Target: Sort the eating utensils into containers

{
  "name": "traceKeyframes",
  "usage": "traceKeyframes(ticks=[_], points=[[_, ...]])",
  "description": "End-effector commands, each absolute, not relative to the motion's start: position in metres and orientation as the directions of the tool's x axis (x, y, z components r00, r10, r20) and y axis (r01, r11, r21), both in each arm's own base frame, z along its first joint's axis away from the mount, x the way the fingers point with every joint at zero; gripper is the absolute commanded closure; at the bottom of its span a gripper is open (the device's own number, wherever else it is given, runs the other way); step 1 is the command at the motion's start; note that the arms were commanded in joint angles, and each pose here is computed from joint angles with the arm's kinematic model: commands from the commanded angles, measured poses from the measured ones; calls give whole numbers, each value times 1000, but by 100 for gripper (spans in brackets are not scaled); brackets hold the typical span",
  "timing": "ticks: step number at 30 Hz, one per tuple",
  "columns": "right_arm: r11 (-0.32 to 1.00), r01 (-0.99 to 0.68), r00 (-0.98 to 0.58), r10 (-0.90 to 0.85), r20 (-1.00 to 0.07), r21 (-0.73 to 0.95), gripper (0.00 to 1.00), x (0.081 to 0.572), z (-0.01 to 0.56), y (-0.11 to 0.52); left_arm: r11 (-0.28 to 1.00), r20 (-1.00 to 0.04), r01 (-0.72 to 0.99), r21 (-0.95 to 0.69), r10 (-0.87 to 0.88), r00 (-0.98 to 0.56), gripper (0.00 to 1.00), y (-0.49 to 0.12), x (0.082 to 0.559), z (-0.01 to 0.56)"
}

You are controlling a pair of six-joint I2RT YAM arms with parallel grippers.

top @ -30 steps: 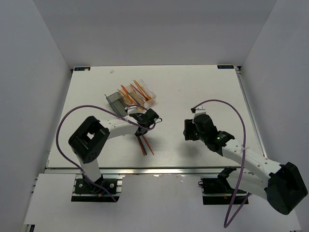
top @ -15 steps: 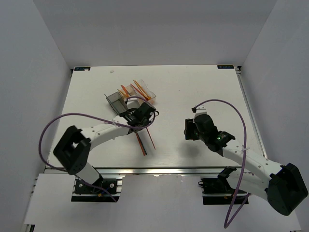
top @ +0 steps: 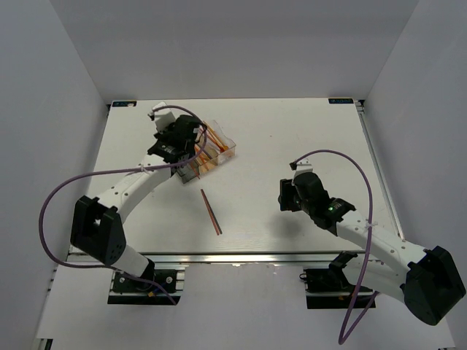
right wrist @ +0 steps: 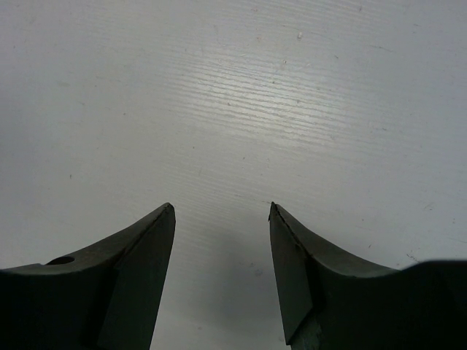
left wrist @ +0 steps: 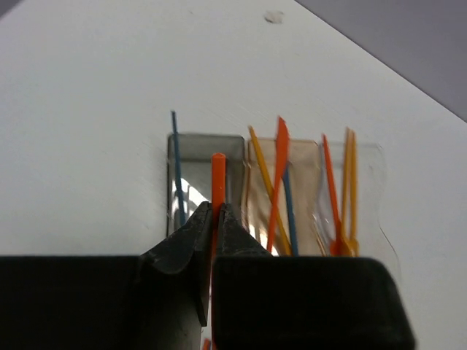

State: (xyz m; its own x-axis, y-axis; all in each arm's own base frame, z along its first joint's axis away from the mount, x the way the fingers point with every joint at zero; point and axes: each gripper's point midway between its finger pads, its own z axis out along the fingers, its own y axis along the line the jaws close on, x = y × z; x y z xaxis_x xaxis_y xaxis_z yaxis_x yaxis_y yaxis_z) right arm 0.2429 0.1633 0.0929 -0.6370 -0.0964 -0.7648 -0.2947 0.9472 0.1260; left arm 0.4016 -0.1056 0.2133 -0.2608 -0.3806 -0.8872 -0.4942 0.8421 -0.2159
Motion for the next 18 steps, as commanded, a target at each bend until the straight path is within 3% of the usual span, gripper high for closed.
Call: traceKeyframes(ticks=[1, 18], points=[[950, -288, -617, -87, -782, 121, 40, 247, 97, 161, 818, -928, -549, -173, -322, -187, 100, -71, 427, 236], [942, -314, -635, -118, -763, 116, 42, 246, 89, 166, 799, -930, -574, -182, -330, -164, 100, -35, 480, 186]])
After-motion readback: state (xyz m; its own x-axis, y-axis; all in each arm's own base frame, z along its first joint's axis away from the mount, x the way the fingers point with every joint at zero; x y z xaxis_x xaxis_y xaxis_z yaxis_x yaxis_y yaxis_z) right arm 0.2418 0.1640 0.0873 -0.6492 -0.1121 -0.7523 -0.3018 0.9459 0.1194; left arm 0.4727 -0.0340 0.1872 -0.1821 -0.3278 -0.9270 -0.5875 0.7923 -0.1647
